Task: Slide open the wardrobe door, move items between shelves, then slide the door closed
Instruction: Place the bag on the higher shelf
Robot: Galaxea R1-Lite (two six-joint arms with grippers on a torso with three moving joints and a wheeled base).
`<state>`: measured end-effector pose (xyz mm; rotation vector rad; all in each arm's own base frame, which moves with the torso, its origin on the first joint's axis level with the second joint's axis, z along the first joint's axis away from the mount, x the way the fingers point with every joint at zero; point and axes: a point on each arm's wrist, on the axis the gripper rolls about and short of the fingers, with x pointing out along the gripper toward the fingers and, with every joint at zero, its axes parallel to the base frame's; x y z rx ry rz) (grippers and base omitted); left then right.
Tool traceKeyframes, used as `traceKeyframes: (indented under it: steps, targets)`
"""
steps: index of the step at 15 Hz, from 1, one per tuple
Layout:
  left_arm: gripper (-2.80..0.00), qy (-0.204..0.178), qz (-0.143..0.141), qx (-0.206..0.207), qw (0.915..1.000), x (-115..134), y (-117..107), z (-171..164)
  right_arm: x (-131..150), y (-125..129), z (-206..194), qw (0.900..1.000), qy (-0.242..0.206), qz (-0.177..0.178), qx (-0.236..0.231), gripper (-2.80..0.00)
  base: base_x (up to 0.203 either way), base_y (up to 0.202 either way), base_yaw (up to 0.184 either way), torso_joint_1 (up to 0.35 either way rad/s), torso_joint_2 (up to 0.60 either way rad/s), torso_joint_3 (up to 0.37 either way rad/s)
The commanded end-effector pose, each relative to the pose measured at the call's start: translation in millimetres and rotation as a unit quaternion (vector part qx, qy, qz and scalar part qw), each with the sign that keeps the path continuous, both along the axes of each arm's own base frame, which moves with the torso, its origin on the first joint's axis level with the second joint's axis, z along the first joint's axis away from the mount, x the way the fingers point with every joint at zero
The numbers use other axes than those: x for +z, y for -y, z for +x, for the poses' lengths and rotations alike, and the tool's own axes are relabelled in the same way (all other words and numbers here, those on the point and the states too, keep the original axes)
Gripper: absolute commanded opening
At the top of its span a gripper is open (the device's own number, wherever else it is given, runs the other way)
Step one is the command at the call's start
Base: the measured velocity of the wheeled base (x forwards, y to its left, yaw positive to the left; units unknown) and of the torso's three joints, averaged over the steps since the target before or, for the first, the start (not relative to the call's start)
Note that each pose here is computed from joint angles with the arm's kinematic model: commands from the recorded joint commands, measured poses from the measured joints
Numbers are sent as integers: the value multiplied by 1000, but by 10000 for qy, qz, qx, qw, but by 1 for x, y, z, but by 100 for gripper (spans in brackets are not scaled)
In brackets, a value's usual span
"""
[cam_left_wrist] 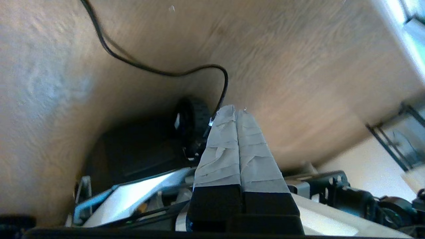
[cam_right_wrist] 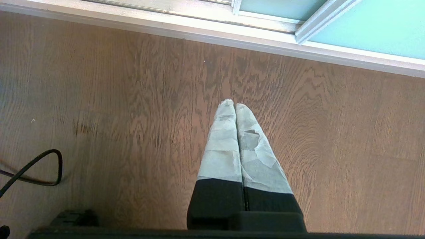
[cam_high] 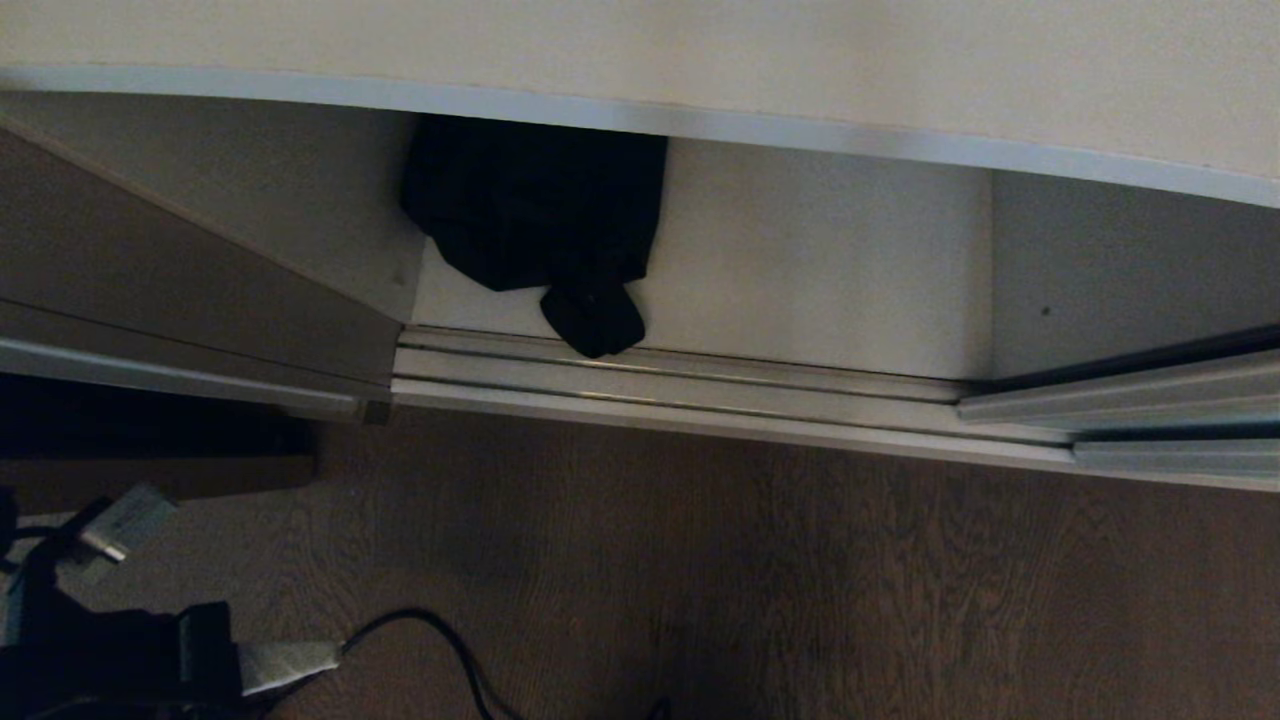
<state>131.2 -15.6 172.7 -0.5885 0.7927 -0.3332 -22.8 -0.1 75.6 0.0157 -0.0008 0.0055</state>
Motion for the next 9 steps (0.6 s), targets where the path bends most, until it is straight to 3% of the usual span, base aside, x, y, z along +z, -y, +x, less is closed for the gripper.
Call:
traceKeyframes:
  steps: [1, 5, 9]
  targets:
    - [-280, -529, -17, -126, 9985, -16, 5, 33, 0, 0, 0, 10000, 26, -2, 3, -280, 0, 0, 0, 0, 0, 0]
    - [-280, -873, -110, -396, 9953, -28, 26, 92, 0, 0, 0, 10000, 26, 0, 3, -280, 0, 0, 0, 0, 0, 0]
    - [-280, -686, -610, -268, 9954, -14, 54, 154, 0, 0, 0, 10000, 26, -2, 3, -280, 0, 0, 0, 0, 0, 0]
